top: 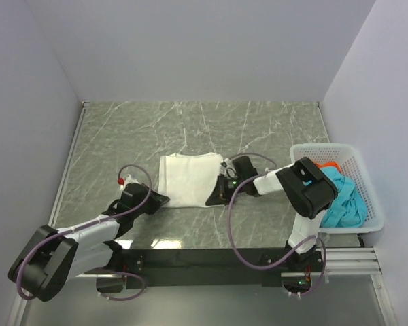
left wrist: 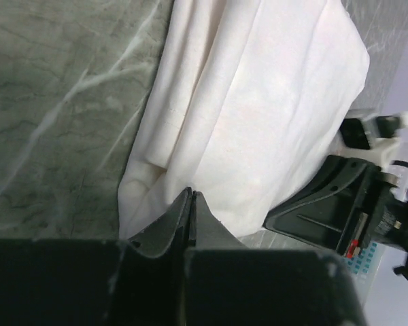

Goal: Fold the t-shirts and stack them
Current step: Fold the tshirt

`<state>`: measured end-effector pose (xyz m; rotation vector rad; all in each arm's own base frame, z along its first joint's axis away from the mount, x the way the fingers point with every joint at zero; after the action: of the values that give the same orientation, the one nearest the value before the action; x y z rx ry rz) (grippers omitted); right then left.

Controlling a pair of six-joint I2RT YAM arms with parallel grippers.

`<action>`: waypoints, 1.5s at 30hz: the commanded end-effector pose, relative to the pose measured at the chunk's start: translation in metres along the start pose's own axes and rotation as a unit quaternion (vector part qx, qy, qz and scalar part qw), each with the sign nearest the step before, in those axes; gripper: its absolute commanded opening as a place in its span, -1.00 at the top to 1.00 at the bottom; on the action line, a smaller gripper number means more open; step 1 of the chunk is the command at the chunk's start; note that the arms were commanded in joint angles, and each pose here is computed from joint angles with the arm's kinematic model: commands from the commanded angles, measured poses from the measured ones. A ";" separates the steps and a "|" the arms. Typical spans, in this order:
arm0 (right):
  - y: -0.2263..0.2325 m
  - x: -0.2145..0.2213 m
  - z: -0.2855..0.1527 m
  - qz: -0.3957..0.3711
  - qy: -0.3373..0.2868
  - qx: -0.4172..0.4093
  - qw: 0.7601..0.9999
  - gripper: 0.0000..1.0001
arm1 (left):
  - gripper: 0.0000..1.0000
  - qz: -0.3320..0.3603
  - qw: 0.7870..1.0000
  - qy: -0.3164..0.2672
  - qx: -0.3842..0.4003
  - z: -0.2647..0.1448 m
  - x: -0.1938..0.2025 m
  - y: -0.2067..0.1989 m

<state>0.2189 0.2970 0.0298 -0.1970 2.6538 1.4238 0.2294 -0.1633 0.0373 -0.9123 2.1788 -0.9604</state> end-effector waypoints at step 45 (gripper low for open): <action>0.020 -0.029 -0.155 -0.136 -0.165 0.206 0.955 0.02 | -0.35 0.164 0.974 -0.079 -0.133 0.008 -0.101 -0.048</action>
<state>0.2325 0.1826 0.1255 -0.2459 2.5051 0.7383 0.3153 -0.1064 0.0778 -0.7130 2.2777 -0.3691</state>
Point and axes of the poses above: each gripper's point midway between its finger pads, its own z axis out along the fingers, its own y axis along the line the jaws close on, x = y × z, the point moved 1 cm from there along -z, back along the fingers, and after that the axes turned 5 degrees about -z, right-handed, at the moved point
